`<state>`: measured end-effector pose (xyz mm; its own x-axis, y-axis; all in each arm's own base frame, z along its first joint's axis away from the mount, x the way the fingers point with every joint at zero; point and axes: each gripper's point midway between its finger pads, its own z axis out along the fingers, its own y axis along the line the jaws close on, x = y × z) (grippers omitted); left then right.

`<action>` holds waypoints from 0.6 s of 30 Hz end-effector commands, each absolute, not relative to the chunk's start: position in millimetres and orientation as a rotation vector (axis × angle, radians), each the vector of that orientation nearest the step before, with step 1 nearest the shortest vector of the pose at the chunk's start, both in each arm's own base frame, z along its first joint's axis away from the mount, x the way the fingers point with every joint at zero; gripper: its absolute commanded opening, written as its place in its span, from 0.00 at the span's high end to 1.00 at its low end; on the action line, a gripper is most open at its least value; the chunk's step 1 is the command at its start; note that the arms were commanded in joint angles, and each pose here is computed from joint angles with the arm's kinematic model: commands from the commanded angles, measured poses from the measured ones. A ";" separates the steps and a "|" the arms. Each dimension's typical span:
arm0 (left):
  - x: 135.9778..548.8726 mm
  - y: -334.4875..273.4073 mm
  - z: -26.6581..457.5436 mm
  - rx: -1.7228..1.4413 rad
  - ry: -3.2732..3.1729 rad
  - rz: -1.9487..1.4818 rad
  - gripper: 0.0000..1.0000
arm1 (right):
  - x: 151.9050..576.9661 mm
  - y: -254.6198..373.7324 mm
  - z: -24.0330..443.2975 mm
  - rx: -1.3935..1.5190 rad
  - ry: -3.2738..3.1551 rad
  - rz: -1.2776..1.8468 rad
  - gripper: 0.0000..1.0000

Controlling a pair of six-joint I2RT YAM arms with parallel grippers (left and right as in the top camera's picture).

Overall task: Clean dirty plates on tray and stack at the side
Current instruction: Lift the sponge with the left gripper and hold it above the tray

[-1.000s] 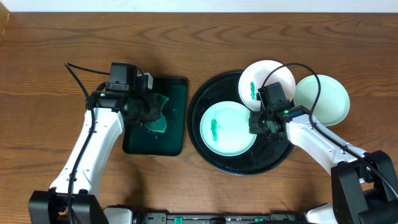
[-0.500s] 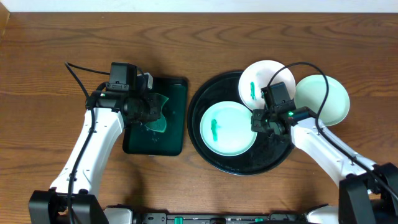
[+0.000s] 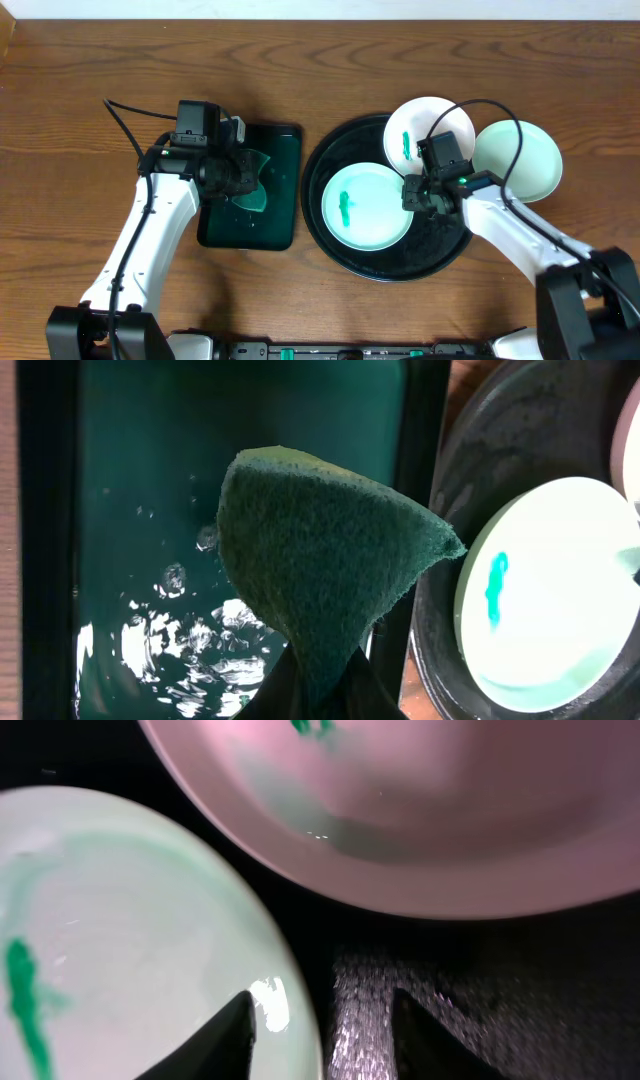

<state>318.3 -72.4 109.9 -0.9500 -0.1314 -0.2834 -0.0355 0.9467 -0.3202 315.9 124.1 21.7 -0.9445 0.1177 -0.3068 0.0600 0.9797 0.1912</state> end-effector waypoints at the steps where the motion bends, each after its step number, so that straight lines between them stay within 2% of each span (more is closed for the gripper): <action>1: 317.8 -68.5 105.9 -0.097 2.804 -0.404 0.92 | 312.0 126.1 7.6 0.100 2.837 0.245 0.75; 3: 317.9 -68.5 106.0 -0.097 2.803 -0.404 0.92 | 311.4 129.0 7.2 0.097 2.842 0.269 0.96; 4: 317.9 -68.5 106.0 -0.097 2.803 -0.404 0.92 | 310.8 129.6 7.2 0.096 2.844 0.273 0.99; 18: 318.0 -68.5 106.0 -0.097 2.802 -0.404 0.92 | 305.5 130.1 24.9 0.113 2.835 0.312 0.99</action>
<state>319.2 -69.4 109.3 -0.9483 -0.1326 -0.2884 -0.0406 0.9517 -0.3042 303.8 130.9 13.6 -0.9648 0.0925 -0.2460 0.0387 0.9758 0.2153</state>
